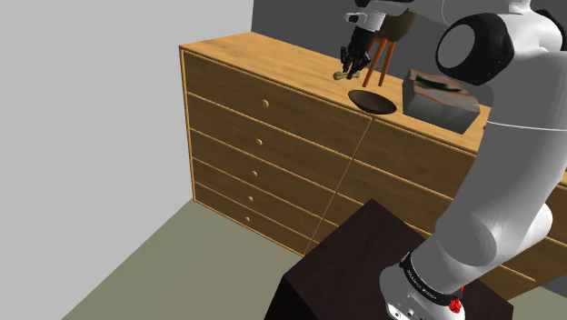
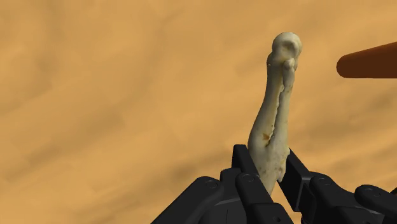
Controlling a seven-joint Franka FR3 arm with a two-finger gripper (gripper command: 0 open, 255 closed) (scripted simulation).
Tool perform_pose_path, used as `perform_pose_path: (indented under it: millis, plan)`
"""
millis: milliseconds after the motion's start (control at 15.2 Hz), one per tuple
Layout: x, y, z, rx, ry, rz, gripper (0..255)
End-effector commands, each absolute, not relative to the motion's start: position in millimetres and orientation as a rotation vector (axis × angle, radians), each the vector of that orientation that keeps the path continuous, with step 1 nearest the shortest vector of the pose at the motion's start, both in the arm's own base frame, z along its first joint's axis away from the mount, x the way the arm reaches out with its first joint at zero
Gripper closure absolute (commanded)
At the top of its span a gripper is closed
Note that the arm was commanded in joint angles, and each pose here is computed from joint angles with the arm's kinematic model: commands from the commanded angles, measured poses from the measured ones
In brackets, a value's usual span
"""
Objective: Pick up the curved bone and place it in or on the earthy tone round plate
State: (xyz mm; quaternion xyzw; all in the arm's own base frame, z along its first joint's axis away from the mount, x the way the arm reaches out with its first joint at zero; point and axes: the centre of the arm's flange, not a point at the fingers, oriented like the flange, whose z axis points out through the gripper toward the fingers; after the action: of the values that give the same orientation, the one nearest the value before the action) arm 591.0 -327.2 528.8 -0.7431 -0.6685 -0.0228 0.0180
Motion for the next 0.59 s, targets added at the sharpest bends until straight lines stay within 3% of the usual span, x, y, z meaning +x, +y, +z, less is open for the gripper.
perform_pose_path:
  millis: [0, 528]
  plan:
    - [591, -328, 539, -2.31, -2.076, -0.071, 255]
    - [591, -328, 582, -2.31, -2.076, -0.071, 255]
